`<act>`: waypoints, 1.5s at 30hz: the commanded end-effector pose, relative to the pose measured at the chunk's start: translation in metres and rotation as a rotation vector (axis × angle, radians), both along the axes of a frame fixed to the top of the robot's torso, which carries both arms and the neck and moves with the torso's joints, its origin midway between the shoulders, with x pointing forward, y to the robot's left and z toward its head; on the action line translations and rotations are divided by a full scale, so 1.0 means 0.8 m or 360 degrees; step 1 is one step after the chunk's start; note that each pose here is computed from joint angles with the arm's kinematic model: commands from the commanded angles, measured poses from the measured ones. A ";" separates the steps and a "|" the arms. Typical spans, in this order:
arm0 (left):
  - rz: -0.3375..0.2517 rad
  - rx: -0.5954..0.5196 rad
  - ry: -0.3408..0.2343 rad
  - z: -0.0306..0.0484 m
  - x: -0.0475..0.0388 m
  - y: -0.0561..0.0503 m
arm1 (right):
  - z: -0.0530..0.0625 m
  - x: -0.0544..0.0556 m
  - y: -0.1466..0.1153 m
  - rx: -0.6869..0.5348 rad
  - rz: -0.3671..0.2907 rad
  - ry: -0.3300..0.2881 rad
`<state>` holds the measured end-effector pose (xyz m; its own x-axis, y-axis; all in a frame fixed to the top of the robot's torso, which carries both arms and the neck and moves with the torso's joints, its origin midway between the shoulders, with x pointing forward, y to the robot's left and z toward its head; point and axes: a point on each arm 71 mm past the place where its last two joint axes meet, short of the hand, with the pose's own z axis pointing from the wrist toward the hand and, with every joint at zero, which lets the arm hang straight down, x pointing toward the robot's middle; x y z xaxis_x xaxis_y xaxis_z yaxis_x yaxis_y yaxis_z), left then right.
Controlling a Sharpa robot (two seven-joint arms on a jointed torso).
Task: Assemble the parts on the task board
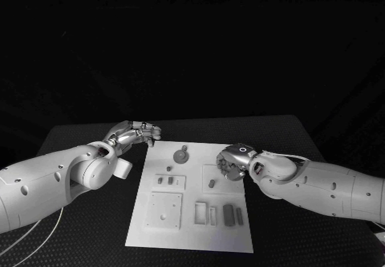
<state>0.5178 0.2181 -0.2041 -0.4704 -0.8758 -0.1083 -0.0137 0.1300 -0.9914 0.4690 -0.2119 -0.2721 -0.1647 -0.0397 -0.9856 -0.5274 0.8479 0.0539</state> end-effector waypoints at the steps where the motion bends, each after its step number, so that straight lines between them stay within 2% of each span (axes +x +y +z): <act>1: -0.0020 -0.0022 0.0005 0.0009 -0.001 -0.002 | -0.023 -0.009 -0.003 -0.0163 0.0013 0.0105; 16: -0.0013 -0.0017 0.0007 0.0006 0.000 -0.001 | -0.033 -0.014 0.000 -0.0231 0.0029 0.0086; 38: -0.0011 -0.0017 0.0006 0.0006 0.000 -0.002 | -0.026 -0.018 0.003 -0.0174 0.0046 0.0017; 45: -0.0009 -0.0016 0.0005 0.0003 0.001 -0.001 | -0.021 -0.015 -0.001 -0.0164 0.0030 -0.0003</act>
